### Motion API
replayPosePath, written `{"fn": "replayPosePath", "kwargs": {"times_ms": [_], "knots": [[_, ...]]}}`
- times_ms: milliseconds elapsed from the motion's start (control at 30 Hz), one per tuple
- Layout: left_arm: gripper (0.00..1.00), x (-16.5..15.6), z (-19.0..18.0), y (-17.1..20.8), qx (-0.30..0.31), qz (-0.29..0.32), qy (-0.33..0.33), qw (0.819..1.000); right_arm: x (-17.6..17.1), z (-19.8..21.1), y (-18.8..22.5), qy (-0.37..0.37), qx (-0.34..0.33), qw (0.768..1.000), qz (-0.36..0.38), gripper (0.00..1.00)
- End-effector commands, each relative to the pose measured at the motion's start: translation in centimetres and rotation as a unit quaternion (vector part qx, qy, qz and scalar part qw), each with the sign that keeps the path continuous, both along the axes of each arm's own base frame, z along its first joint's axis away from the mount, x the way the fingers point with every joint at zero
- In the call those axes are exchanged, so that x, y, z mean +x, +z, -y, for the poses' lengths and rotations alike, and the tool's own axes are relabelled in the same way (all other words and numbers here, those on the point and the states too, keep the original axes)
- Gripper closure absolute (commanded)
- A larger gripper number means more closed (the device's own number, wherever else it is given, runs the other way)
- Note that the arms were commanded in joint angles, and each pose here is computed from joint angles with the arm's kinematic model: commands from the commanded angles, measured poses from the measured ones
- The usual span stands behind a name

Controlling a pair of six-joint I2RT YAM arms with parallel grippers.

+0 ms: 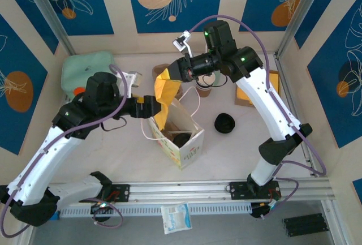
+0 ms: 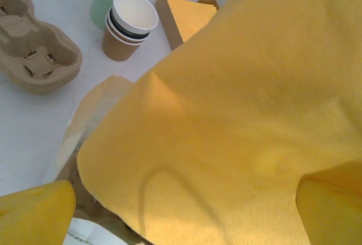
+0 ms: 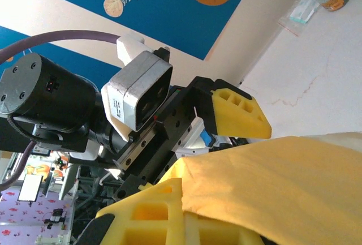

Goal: Pack the takeout coffee

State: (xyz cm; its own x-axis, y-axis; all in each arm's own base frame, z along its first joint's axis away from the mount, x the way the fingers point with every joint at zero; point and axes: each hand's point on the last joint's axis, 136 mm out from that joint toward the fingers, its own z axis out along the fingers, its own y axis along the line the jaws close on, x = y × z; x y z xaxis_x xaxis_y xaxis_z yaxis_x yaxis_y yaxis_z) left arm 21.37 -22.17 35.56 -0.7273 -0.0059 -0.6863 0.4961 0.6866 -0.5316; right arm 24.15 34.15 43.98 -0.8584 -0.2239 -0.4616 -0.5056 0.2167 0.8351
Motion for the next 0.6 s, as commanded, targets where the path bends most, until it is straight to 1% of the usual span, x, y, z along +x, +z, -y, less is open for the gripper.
{"fn": "replayPosePath", "kwargs": {"times_ms": [0,300,567], "knots": [[0.01,-0.5,1.2,0.5,-0.013,0.003,-0.025,1.000,-0.4,0.0,0.3,0.020,0.008,1.000,0.005,1.00],[0.01,-1.5,3.6,-1.4,0.010,-0.010,-0.059,0.998,-0.9,0.1,-0.4,0.029,-0.008,0.999,0.012,1.00],[0.01,-2.3,4.3,-3.2,0.018,-0.024,-0.064,0.997,-2.7,0.9,-1.4,0.041,-0.035,0.998,0.031,1.00]]}}
